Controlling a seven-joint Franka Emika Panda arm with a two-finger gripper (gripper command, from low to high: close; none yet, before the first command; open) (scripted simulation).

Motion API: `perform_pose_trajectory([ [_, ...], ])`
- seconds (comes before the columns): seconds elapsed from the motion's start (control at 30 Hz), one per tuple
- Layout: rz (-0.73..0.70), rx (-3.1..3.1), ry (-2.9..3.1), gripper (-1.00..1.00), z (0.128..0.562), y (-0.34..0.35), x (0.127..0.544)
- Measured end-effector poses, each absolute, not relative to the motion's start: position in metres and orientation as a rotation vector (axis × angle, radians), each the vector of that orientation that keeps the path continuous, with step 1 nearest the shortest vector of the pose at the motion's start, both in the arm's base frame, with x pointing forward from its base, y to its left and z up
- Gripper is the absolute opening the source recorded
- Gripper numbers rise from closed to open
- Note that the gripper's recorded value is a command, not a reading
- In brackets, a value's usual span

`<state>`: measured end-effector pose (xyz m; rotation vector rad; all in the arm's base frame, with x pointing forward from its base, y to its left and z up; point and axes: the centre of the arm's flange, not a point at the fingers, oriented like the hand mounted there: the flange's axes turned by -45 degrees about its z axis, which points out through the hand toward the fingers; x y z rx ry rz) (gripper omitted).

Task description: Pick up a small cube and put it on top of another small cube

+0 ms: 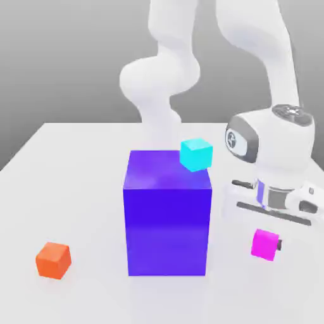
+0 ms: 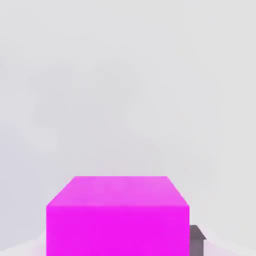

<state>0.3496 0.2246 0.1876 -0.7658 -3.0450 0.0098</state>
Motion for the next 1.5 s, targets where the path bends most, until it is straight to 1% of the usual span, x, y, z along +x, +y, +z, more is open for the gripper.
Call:
perform_pose_trajectory([
  [0.5,0.216,-1.305,-2.834,-1.0,0.164,0.275,0.377],
  [0.87,0.295,-1.723,-2.603,-1.0,0.151,0.311,0.398],
  [1.2,0.269,-2.12,-2.312,-1.0,0.161,0.34,0.427],
  [1.5,0.152,-2.478,-1.94,-1.0,0.195,0.354,0.469],
])
